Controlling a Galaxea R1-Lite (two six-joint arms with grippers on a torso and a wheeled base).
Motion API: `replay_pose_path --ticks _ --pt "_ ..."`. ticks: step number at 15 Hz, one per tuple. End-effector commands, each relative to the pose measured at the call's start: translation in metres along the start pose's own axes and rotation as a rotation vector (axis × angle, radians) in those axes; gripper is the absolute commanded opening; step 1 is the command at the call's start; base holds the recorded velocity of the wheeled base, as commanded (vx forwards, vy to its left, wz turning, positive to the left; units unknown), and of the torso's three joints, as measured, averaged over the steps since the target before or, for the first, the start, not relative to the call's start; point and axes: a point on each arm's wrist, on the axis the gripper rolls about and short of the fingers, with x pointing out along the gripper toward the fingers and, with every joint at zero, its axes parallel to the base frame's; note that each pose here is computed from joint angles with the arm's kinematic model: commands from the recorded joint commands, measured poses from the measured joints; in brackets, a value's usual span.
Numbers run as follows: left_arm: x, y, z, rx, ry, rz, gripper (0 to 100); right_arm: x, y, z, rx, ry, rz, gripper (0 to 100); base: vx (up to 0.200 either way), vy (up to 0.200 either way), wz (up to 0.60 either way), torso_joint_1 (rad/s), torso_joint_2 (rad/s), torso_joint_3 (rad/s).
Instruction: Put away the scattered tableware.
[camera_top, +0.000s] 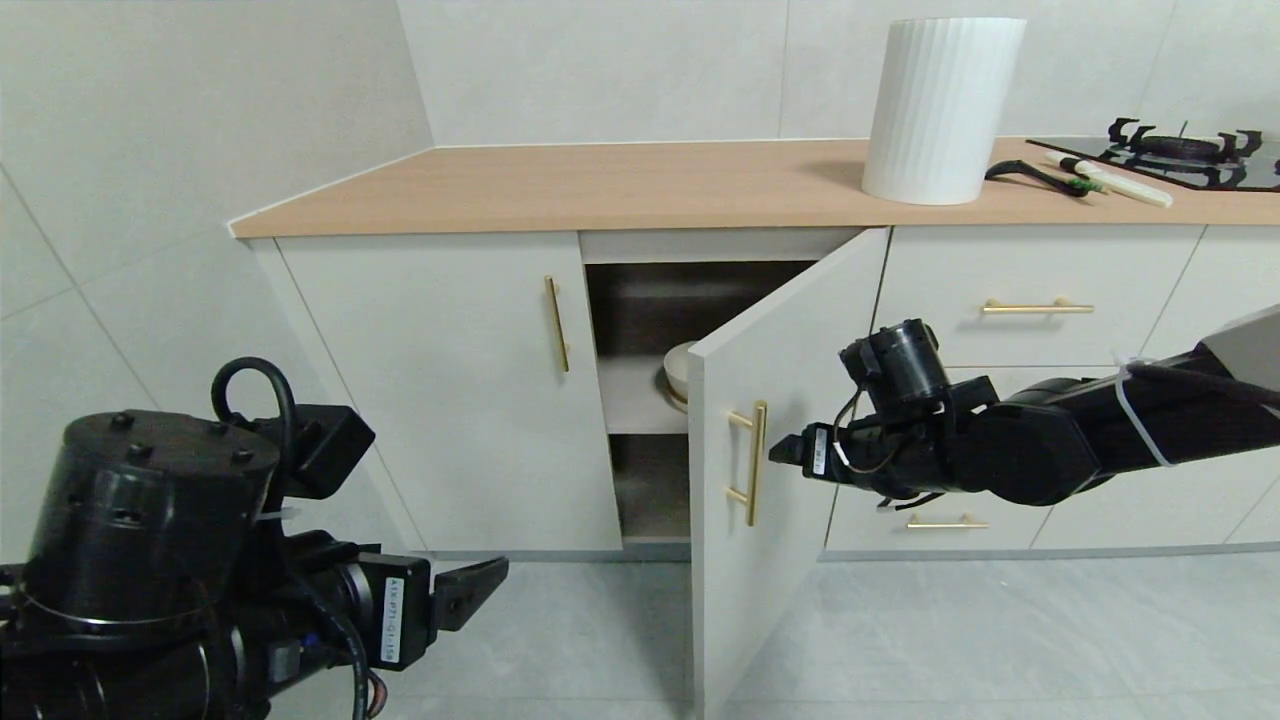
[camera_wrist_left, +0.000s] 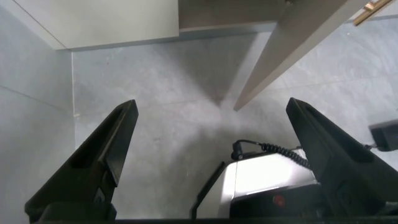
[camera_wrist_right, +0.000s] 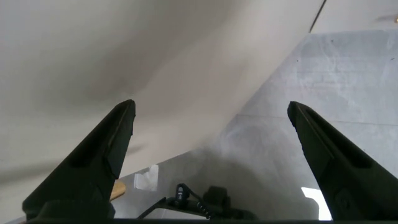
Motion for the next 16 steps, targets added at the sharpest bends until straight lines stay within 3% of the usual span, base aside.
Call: replay_pose_path --ticks 1,11,16 --pt "0.000 0.000 -0.001 0.004 0.005 0.004 100 0.001 0.000 0.000 0.000 0.000 0.000 100 0.000 0.000 0.00 0.000 0.00 0.000" --pt "0.002 0.000 -0.001 0.001 0.006 0.006 100 0.002 0.004 0.003 0.038 -0.040 0.027 100 0.180 0.000 0.00 0.002 0.00 0.003" --pt "0.002 0.001 0.002 -0.014 -0.012 0.014 100 0.004 0.011 0.006 0.097 -0.081 0.070 100 0.000 0.000 0.00 0.000 0.00 0.000"
